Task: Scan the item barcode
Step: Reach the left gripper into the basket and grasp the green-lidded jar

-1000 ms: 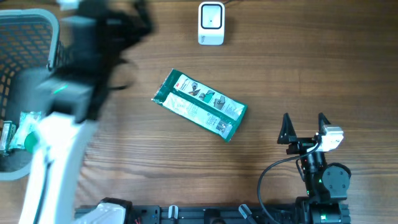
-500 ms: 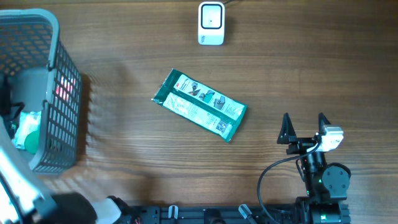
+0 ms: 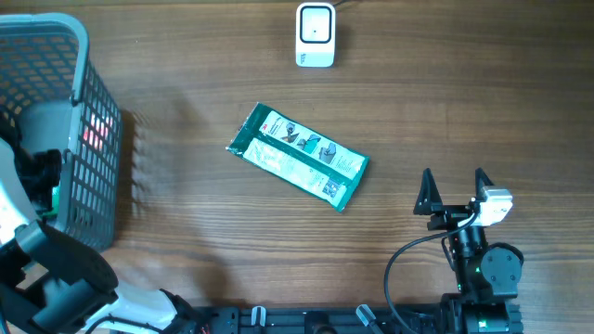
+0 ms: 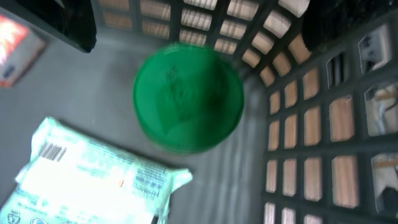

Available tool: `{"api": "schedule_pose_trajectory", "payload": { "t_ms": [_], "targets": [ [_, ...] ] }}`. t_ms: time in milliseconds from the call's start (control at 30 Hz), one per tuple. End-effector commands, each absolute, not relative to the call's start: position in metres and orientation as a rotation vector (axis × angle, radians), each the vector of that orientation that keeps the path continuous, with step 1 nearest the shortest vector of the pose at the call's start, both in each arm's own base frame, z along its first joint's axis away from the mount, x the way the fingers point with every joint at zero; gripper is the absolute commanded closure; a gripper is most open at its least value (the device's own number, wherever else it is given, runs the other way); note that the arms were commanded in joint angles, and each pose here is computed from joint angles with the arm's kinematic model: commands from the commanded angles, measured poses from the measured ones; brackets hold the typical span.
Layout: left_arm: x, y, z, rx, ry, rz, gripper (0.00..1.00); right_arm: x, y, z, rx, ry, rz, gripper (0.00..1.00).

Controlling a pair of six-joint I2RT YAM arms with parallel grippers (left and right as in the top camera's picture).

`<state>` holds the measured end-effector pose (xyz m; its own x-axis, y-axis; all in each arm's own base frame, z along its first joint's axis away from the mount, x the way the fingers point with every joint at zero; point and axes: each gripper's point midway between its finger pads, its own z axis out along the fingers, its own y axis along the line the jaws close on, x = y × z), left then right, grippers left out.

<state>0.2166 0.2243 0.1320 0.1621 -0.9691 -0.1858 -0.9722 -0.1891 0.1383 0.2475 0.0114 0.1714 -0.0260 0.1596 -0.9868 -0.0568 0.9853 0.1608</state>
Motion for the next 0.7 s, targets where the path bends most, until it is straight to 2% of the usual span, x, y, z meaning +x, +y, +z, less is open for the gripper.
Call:
{"api": "schedule_pose_trajectory", "payload": {
  "t_ms": [0,367,400,433,467,600,667],
  "targets": [
    [0.212,0.231,0.106,-2.394,1.949,0.421,0.0,0.247,0.01,0.173,0.095,1.58,0.177,0.0],
    [0.207,0.234,0.038,-2.372,1.881,0.394,0.01,0.247,0.01,0.173,0.094,1.58,0.177,0.0],
    [0.205,0.233,0.037,-2.377,1.883,0.396,0.14,0.247,0.01,0.173,0.094,1.58,0.177,0.0],
    [0.205,0.233,0.037,-2.373,1.887,0.397,0.33,0.247,0.011,0.173,0.094,1.581,0.178,0.0],
    [0.205,0.233,0.037,-2.373,1.887,0.396,0.41,0.247,0.01,0.173,0.094,1.58,0.177,0.0],
    [0.21,0.237,0.045,-2.327,1.908,0.388,0.49,0.247,0.01,0.173,0.094,1.58,0.177,0.0],
    [0.218,0.245,0.065,-2.275,1.904,0.379,0.51,0.247,0.01,0.173,0.094,1.58,0.177,0.0]
  ]
}}
